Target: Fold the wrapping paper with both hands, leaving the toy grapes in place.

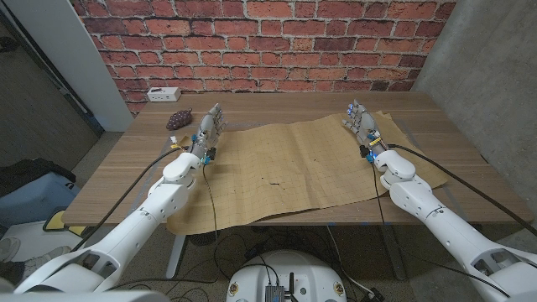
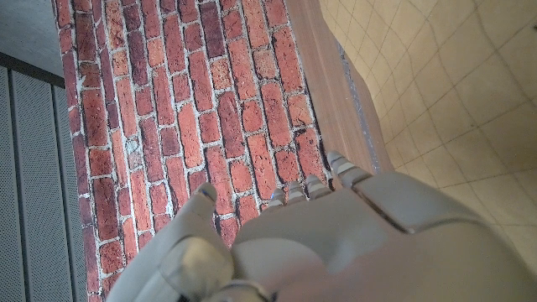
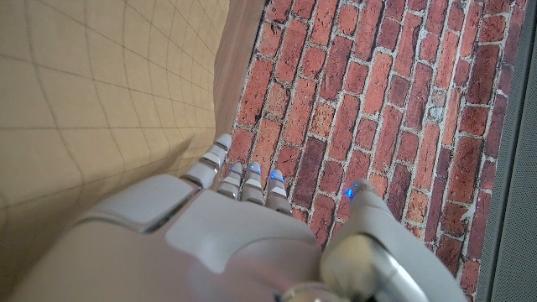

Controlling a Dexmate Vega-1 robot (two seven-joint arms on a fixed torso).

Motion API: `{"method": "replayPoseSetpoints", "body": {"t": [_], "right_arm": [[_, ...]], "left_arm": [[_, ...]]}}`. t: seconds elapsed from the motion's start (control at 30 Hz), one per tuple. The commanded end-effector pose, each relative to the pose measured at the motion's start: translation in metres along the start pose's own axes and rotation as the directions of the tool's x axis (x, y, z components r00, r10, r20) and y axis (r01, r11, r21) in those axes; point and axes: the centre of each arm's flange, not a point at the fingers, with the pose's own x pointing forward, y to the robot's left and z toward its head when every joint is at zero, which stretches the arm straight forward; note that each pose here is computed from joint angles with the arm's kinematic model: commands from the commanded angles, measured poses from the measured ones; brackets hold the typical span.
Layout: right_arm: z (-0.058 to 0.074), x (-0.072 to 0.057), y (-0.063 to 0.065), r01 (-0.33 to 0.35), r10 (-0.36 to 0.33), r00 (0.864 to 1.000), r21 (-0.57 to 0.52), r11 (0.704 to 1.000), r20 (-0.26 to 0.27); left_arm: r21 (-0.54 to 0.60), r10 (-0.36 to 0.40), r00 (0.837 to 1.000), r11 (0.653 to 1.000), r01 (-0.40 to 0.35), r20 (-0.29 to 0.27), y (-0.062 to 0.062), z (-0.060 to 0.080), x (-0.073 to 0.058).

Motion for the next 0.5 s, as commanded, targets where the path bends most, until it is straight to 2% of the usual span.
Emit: {"method": "replayPoseSetpoints", "body": {"t": [0.03,0.23,0.5], "right_arm": [[0.000,0.002,-0.003,0.003,-0.003,1.000,-0.005,1.000,-0.003],[0.001,0.002,-0.004,0.011,-0.012,1.000,-0.019,1.000,-0.013],[0.012,0.000,-0.008,0.050,-0.052,0.998,-0.101,0.994,-0.021]], "left_arm": [[0.020,0.002,1.000,1.000,-0.002,-0.002,-0.001,0.000,0.002],[0.076,0.005,1.000,0.997,-0.004,-0.013,-0.001,0.001,0.002],[0.209,-0.004,0.999,0.978,0.011,-0.032,-0.002,0.007,0.003]]}}
